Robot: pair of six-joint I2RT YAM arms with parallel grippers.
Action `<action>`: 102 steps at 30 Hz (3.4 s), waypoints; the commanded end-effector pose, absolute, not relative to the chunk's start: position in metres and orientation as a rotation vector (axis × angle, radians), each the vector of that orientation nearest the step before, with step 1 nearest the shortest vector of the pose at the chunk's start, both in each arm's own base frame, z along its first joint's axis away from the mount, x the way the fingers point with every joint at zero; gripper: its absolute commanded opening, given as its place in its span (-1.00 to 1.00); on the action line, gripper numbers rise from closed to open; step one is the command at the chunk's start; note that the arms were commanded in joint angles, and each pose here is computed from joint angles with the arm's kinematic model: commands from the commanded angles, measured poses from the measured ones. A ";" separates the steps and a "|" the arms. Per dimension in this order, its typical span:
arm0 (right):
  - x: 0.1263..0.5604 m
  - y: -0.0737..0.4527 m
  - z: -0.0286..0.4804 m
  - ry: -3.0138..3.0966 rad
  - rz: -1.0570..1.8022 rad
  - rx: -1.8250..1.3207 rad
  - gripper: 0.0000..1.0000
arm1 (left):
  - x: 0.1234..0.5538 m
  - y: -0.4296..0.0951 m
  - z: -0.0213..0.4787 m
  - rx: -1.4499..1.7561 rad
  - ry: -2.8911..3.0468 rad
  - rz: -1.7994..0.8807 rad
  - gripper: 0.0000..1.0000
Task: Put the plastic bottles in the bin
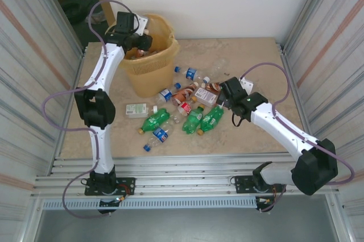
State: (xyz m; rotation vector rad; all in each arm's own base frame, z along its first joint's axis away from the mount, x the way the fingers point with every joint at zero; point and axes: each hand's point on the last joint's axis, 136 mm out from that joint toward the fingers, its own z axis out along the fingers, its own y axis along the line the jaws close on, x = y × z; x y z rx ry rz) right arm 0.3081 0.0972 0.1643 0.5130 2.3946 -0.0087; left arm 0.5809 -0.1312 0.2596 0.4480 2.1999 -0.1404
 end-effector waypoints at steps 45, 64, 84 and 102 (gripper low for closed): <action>0.292 0.137 0.154 2.412 0.268 0.479 0.98 | 0.336 -0.113 0.431 0.167 1.656 -0.372 0.97; 0.275 0.169 0.086 2.588 0.316 0.590 0.90 | 0.312 -0.080 0.326 -0.179 1.710 -0.460 0.97; 0.249 0.185 0.044 2.708 0.305 0.613 0.80 | 0.314 -0.063 0.289 -0.333 1.723 -0.454 0.97; 0.234 0.198 0.023 2.805 0.280 0.536 0.67 | 0.325 -0.071 0.281 -0.326 1.759 -0.480 0.97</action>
